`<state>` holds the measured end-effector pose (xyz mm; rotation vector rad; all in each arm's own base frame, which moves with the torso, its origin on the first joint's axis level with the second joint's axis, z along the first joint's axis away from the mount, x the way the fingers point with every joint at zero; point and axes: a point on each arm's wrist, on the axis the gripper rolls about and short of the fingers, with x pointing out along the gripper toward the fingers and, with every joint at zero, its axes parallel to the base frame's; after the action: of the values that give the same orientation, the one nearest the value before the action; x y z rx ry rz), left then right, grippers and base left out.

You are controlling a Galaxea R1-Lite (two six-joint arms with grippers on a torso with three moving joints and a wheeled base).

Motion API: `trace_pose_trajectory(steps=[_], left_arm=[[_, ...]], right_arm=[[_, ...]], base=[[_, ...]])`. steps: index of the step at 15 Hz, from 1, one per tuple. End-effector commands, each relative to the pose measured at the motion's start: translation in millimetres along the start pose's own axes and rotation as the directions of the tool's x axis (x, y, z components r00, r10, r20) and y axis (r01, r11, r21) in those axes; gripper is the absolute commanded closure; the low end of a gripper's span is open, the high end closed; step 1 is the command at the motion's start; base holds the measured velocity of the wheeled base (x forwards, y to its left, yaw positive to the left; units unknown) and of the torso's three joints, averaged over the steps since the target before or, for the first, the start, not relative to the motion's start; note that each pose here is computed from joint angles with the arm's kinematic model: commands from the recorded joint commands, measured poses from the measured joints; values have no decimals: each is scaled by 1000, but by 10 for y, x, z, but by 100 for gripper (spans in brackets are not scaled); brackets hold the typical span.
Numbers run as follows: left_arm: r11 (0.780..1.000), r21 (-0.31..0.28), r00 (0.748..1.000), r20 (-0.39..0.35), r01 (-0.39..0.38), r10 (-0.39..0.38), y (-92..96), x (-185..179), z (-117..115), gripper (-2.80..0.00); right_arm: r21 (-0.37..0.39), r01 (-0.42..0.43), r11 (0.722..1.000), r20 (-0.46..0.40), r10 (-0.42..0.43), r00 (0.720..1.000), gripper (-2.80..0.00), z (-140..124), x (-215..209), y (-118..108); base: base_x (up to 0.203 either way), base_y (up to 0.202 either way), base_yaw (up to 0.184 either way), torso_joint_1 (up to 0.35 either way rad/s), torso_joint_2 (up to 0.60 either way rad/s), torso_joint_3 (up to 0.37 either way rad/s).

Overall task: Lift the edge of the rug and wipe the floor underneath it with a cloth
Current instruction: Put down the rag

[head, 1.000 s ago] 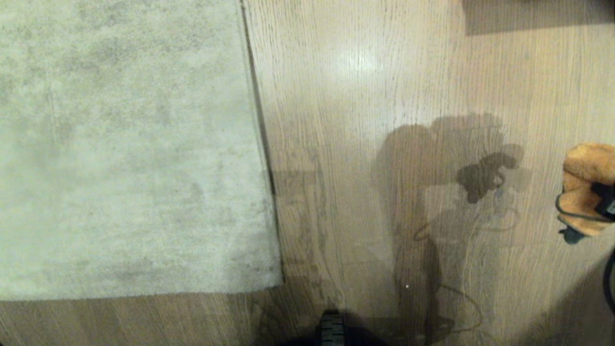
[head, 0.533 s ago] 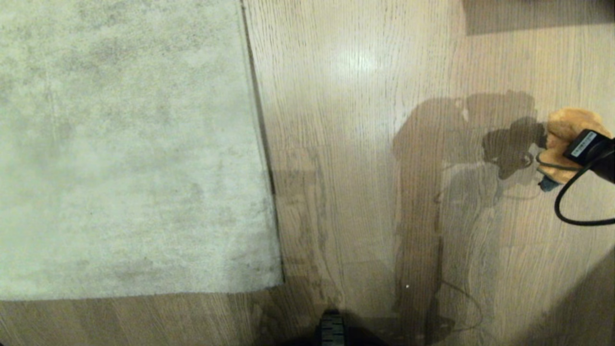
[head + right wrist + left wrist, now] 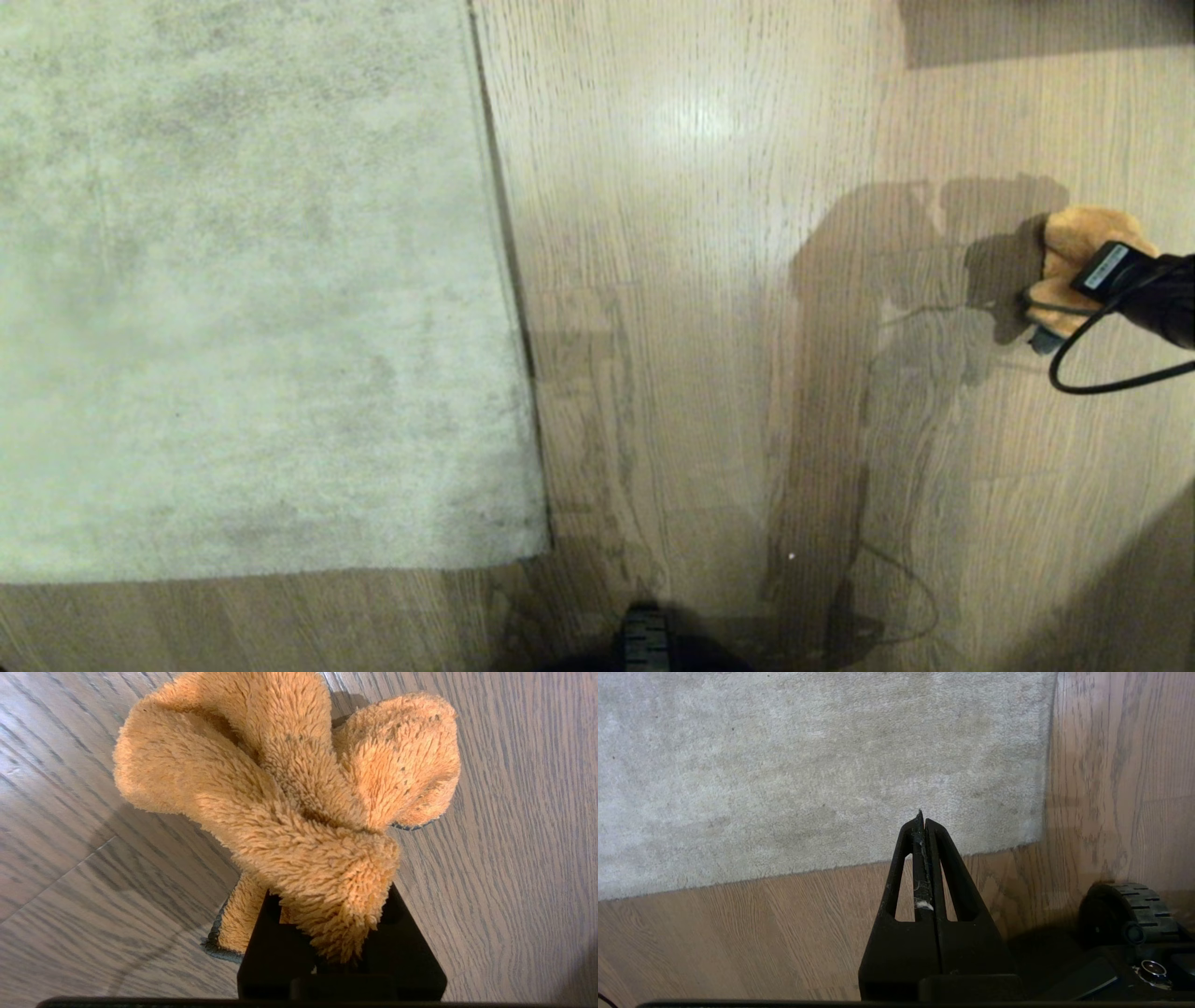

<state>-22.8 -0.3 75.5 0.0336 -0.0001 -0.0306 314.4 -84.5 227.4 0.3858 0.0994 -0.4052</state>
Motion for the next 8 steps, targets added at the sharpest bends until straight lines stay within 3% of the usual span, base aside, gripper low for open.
trace_pose_trajectory(steps=[1,3,4,5,8], left_arm=[[1000,0,1000,0,0,0,0,0,0,0],[1000,0,1000,0,0,0,0,0,0,0],[1000,0,1000,0,-1,1,0,0,0,0],[1000,0,1000,0,0,0,0,0,0,0],[1000,0,1000,0,0,0,0,0,0,0]], right_arm=[[1,3,1000,-5,-3,1000,0,-11,23,-4],[2,-7,1000,-10,7,1000,0,-9,15,-1],[1,-13,1000,-14,13,1000,-174,-10,10,-1],[1,-13,1000,-13,13,1000,-280,-6,5,1],[0,-11,1000,-14,11,1000,-280,-10,-4,-3]], base=[[0,0,0,0,0,0],[0,0,0,0,0,0],[0,0,0,0,0,0],[0,0,0,0,0,0],[0,0,0,0,0,0]])
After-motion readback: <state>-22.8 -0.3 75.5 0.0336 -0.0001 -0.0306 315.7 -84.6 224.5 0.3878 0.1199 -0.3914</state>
